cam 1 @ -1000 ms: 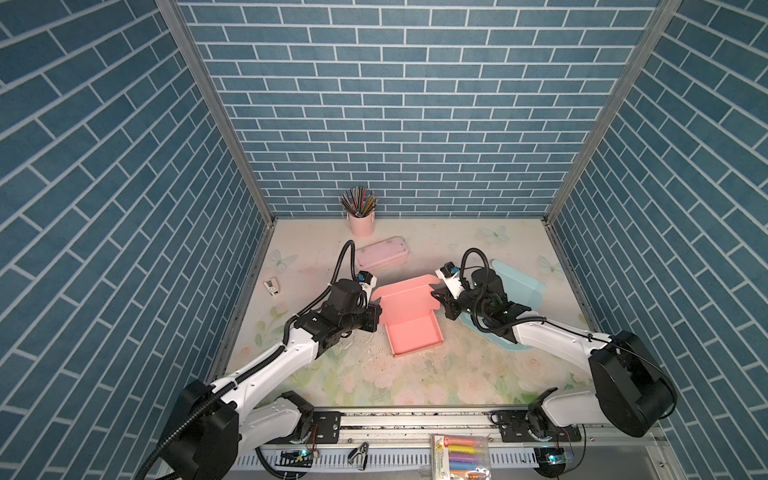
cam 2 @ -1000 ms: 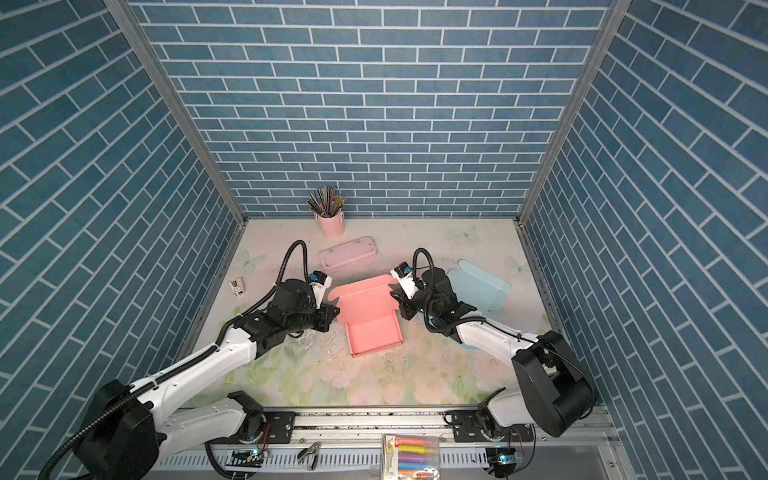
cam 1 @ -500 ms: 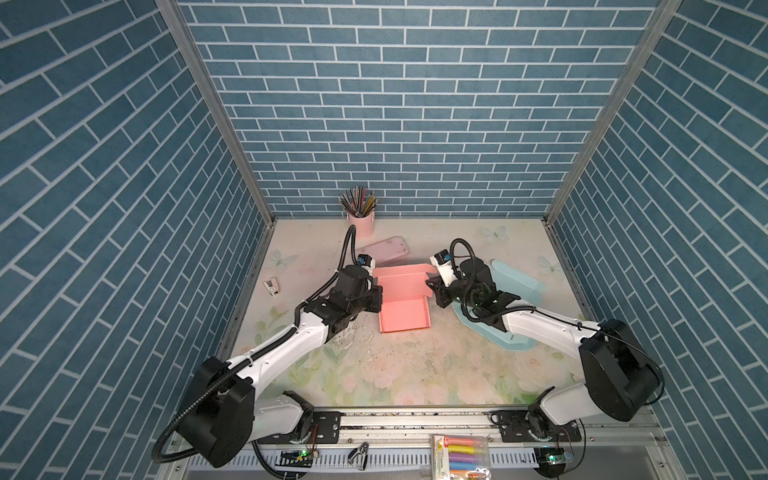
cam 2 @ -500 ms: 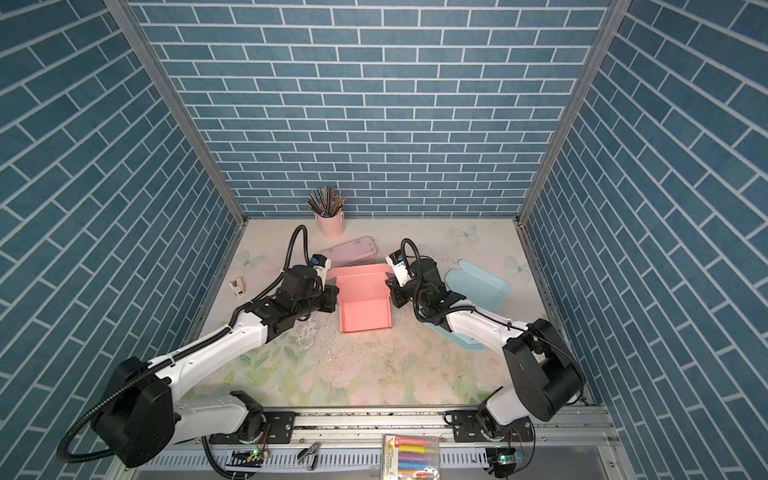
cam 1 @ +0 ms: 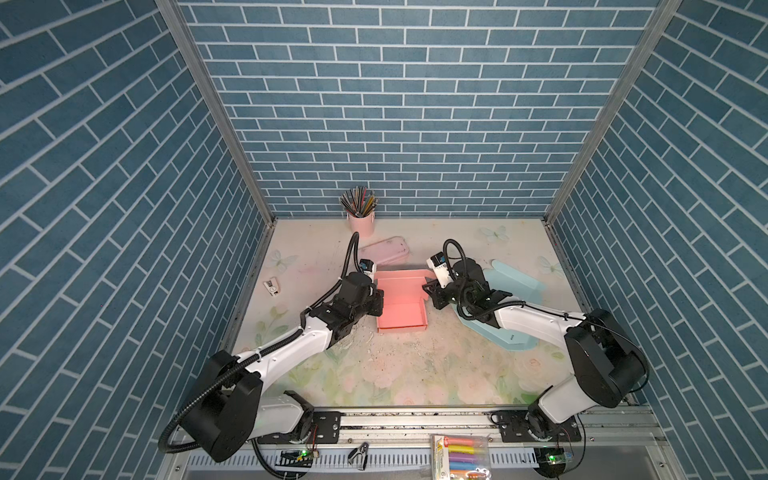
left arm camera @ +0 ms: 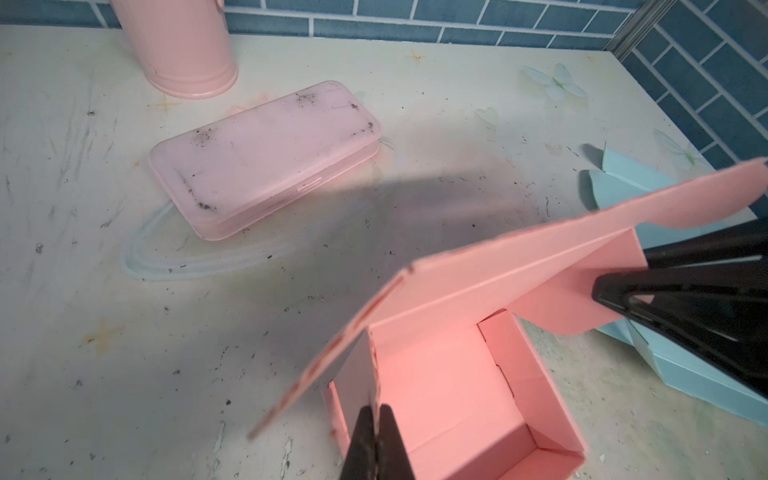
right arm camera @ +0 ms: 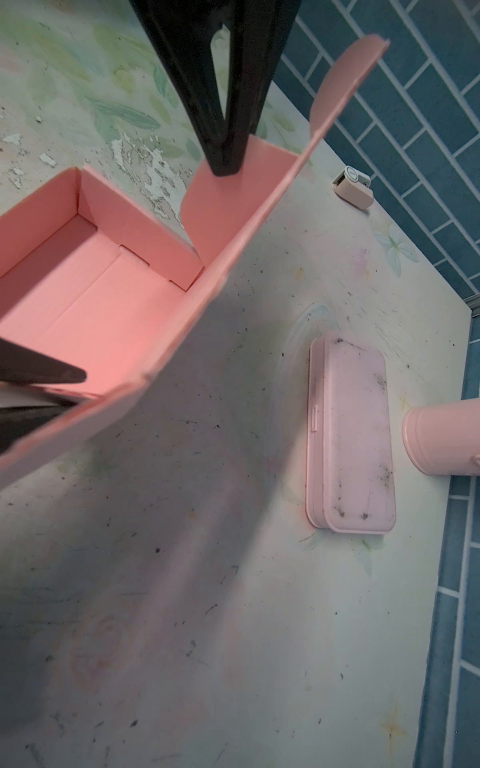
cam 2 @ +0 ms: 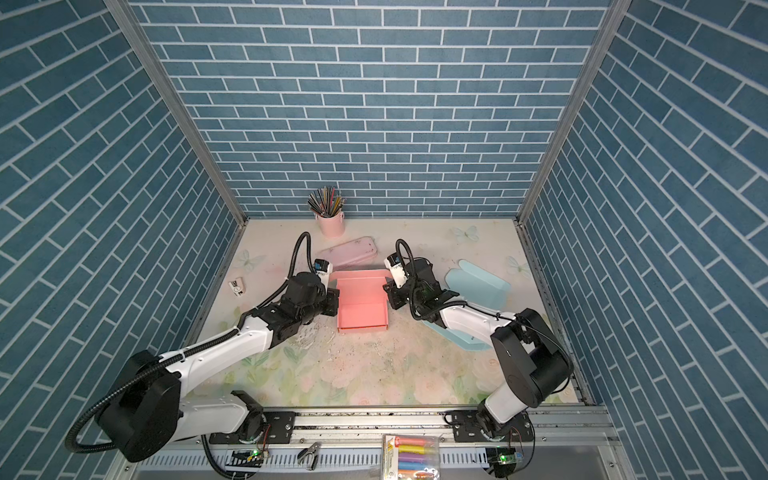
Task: Fold the paper box
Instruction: 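Fold the pink lid down over the tray with both grippers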
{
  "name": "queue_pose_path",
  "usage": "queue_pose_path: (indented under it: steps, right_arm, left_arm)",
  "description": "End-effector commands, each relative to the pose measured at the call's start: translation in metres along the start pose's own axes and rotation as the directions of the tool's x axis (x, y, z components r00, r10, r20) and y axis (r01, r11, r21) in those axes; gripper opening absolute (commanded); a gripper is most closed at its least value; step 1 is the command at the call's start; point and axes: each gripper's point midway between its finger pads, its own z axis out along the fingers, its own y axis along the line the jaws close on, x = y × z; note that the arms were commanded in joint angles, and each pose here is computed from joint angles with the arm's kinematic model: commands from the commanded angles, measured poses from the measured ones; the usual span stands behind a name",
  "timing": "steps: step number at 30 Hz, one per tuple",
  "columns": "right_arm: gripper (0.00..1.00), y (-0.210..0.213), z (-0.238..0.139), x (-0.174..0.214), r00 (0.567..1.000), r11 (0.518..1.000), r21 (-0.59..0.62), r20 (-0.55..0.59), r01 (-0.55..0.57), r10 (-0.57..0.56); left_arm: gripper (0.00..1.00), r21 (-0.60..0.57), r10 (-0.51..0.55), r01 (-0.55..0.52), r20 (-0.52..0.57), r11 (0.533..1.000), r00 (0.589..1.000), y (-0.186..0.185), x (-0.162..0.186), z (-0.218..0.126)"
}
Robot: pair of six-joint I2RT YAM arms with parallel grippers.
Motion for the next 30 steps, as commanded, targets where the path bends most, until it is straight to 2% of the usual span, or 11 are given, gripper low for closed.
queue_pose_path:
  steps: [1, 8, 22, 30]
  right_arm:
    - [0.13, 0.017, 0.004, -0.006, 1.000, 0.997, -0.068, 0.003, -0.026, 0.026]
    - [0.13, 0.021, 0.003, 0.006, 0.999, 0.997, -0.069, -0.020, -0.033, 0.032]
    - [0.14, 0.034, -0.008, 0.022, 0.999, 0.997, -0.067, -0.033, -0.025, 0.023]
    - [0.14, 0.037, -0.011, 0.036, 0.999, 0.998, -0.064, -0.052, -0.018, 0.015]
  left_arm:
    - [0.02, 0.032, 0.021, -0.022, 0.035, 0.999, 0.999, -0.008, 0.002, -0.005]
    - [0.02, 0.053, 0.045, -0.046, 0.033, 0.998, 0.998, -0.012, 0.021, -0.006]
    - [0.02, 0.074, 0.060, -0.065, 0.066, 0.995, 0.996, -0.032, 0.036, -0.005]
    - [0.02, 0.050, 0.106, -0.111, 0.083, 0.993, 0.991, -0.029, 0.053, -0.006]
